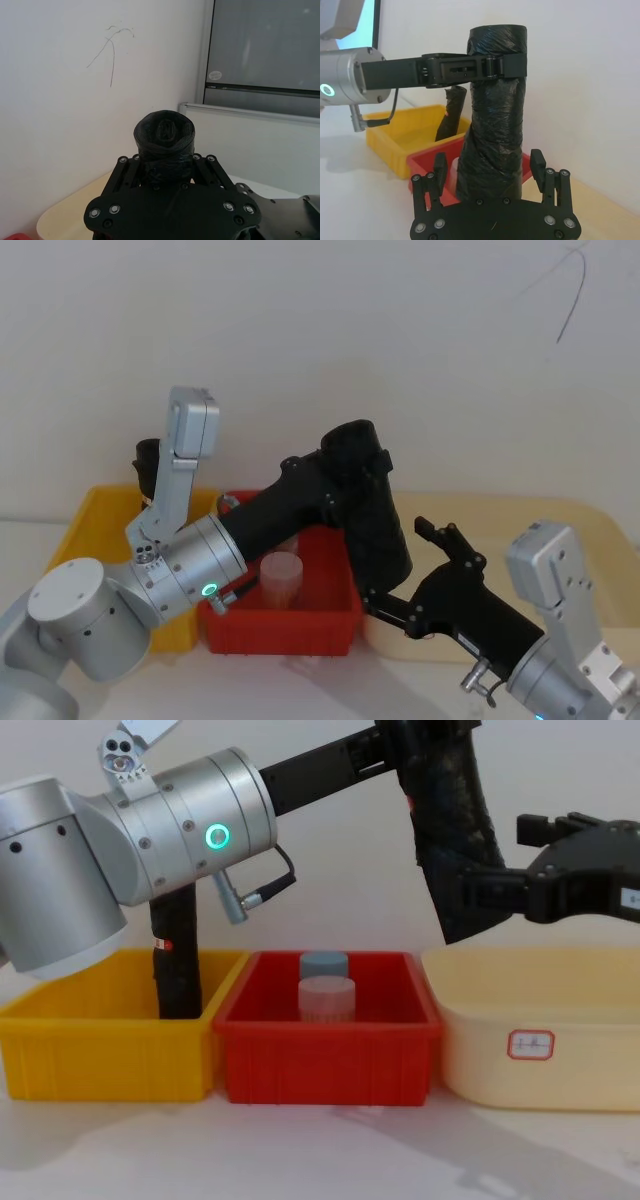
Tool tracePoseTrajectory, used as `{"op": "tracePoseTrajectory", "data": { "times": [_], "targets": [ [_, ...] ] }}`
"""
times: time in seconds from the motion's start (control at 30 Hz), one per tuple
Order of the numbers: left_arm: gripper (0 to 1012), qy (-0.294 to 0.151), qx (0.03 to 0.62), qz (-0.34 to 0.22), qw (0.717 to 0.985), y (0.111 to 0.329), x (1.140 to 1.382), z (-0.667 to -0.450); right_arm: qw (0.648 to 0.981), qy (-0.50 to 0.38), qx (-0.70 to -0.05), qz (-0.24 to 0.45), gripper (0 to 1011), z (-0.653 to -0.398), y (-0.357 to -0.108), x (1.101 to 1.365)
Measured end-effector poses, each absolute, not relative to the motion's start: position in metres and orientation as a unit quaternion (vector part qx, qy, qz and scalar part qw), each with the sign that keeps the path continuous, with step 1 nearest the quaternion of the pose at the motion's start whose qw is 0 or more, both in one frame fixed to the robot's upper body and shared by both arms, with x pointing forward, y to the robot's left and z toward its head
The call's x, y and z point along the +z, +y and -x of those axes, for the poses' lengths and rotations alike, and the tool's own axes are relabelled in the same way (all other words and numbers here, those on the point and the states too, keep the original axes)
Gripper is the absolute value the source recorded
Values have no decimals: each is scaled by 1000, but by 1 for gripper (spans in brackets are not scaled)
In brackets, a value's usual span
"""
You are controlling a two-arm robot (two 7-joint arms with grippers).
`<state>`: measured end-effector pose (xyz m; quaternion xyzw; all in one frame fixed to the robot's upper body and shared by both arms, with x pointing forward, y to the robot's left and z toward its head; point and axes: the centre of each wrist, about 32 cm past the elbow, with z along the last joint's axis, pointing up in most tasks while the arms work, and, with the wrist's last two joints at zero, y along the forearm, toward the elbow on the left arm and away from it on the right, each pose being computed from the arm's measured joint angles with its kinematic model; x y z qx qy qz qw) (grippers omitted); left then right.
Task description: Pick up the garbage bag with the one hand and transfer it to the other hand.
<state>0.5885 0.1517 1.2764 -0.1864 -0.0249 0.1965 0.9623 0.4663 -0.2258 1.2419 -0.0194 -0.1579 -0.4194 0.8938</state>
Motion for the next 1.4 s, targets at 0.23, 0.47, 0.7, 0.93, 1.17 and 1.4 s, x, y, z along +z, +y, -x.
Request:
{"op": "tracePoseTrajectory", "data": {
  "times": [0.23, 0.47, 0.7, 0.93, 1.17, 1.4],
  "targets": [
    [357, -25, 197, 186, 962, 152, 1276, -589, 893, -166, -418, 24, 1000, -475, -224, 1241],
    [357, -25, 196, 186, 962, 152, 1276, -589, 893, -167, -416, 27, 1000, -485, -220, 1239],
    [357, -25, 197, 186, 962, 152, 1276, -589, 894, -163, -418, 30, 1000, -493, -215, 1239],
    [357, -25, 197, 186, 962, 152, 1276, -589, 893, -152, -423, 33, 945, -501, -210, 1240],
    [357, -25, 197, 186, 962, 152, 1276, -589, 891, -145, -429, 34, 789, -504, -207, 1241],
    [357, -25, 197, 186, 962, 152, 1276, -589, 890, -138, -433, 36, 573, -505, -207, 1242]
  ]
}}
